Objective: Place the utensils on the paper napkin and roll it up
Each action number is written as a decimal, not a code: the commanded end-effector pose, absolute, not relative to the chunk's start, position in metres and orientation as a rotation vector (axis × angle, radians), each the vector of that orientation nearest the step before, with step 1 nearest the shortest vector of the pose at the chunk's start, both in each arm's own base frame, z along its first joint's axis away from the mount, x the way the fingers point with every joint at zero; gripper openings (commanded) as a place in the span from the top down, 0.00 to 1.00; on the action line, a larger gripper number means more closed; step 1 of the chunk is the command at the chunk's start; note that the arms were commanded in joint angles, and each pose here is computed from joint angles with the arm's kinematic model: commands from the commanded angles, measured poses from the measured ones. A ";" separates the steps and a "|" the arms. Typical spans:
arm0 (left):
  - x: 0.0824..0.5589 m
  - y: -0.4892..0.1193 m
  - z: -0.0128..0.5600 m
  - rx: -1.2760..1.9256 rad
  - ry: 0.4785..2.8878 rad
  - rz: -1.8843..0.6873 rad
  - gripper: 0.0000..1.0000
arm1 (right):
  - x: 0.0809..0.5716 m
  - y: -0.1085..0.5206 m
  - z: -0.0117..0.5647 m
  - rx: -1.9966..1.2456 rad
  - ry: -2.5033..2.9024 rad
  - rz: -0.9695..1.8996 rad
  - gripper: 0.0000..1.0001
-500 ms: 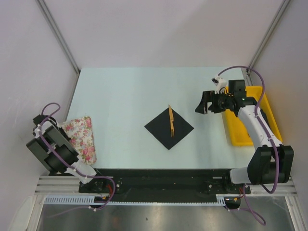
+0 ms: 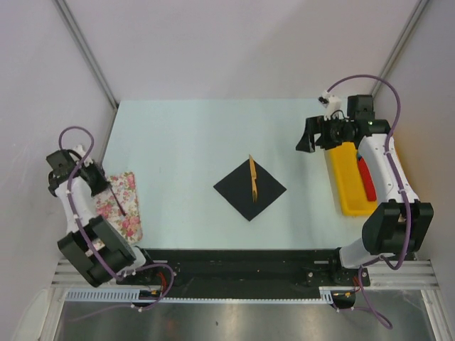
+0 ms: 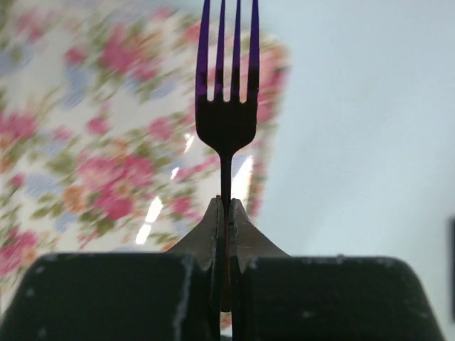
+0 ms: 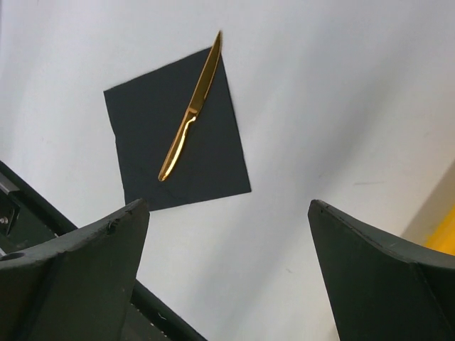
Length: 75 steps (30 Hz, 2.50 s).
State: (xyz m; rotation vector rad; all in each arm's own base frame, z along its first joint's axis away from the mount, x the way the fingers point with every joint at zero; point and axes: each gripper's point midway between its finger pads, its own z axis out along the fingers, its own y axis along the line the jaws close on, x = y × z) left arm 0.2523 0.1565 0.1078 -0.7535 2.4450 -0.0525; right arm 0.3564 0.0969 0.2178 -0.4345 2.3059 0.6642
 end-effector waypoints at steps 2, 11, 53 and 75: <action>0.317 0.057 0.238 -0.359 2.084 -0.513 1.00 | 0.364 0.097 0.278 -0.530 2.187 0.807 0.00; 0.304 -0.103 0.390 0.167 1.614 -1.001 1.00 | 0.343 0.168 0.383 -0.578 1.848 1.115 0.00; 0.233 -0.213 0.432 0.329 1.270 -1.679 1.00 | 0.234 0.383 0.425 -0.826 1.470 1.656 0.56; 0.236 -0.213 0.428 0.313 1.284 -1.682 1.00 | 0.229 0.389 0.426 -0.825 1.464 1.691 0.79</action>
